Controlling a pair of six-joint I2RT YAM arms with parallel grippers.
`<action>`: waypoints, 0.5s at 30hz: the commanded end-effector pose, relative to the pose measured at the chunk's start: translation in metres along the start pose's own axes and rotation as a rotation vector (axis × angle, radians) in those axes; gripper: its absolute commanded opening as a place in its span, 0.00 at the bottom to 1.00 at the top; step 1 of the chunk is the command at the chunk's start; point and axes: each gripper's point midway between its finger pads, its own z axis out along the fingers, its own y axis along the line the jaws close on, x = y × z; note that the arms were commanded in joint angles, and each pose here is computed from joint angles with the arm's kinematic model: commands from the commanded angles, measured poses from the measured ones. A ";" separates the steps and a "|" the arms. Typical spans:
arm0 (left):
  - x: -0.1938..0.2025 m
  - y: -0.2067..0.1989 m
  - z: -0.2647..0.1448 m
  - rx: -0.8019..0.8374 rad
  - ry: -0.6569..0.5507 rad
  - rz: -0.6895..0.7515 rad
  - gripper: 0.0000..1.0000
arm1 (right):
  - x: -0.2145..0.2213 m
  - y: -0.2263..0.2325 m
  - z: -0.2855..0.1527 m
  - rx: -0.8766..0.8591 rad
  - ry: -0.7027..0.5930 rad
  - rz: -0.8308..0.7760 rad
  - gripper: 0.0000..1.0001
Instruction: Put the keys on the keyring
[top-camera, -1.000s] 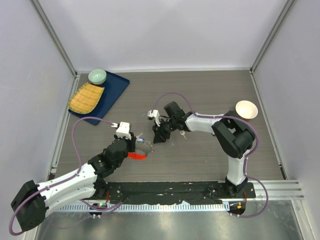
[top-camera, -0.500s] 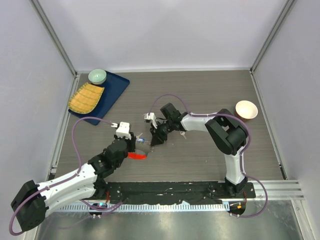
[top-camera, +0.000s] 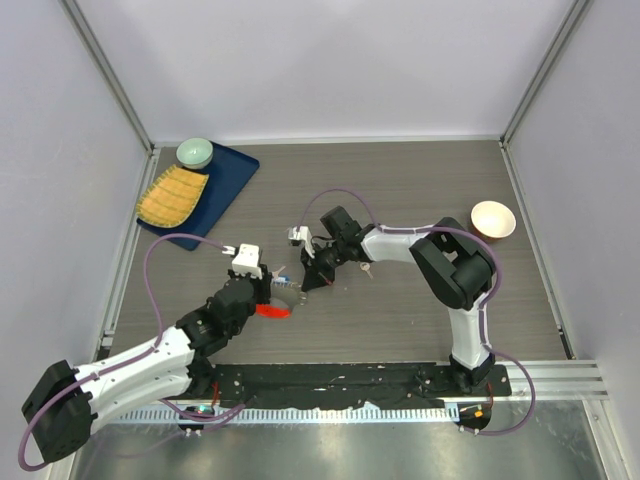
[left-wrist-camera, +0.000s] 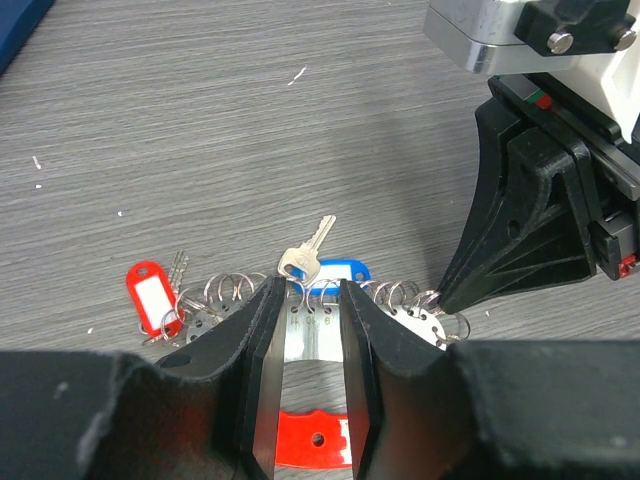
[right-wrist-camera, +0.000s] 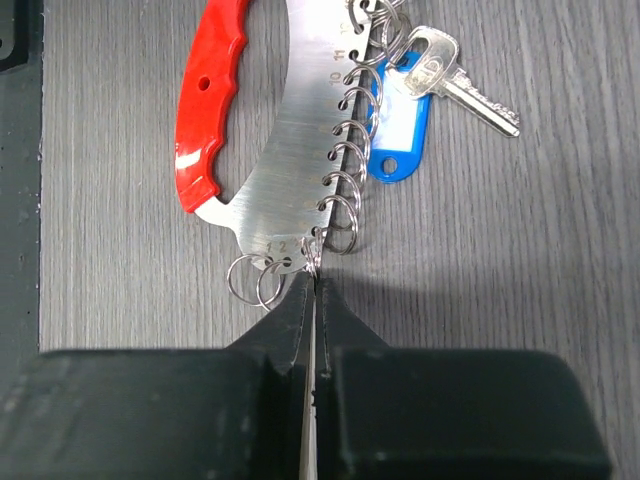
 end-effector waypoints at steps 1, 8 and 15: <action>-0.014 0.001 0.002 -0.017 -0.058 -0.036 0.31 | -0.015 0.007 -0.008 0.009 -0.017 -0.043 0.01; -0.014 0.001 0.002 -0.014 -0.062 -0.042 0.32 | -0.019 0.012 -0.017 0.065 -0.004 -0.065 0.01; -0.022 -0.006 -0.002 0.039 -0.112 -0.078 0.33 | -0.041 0.020 -0.030 0.137 -0.063 -0.132 0.01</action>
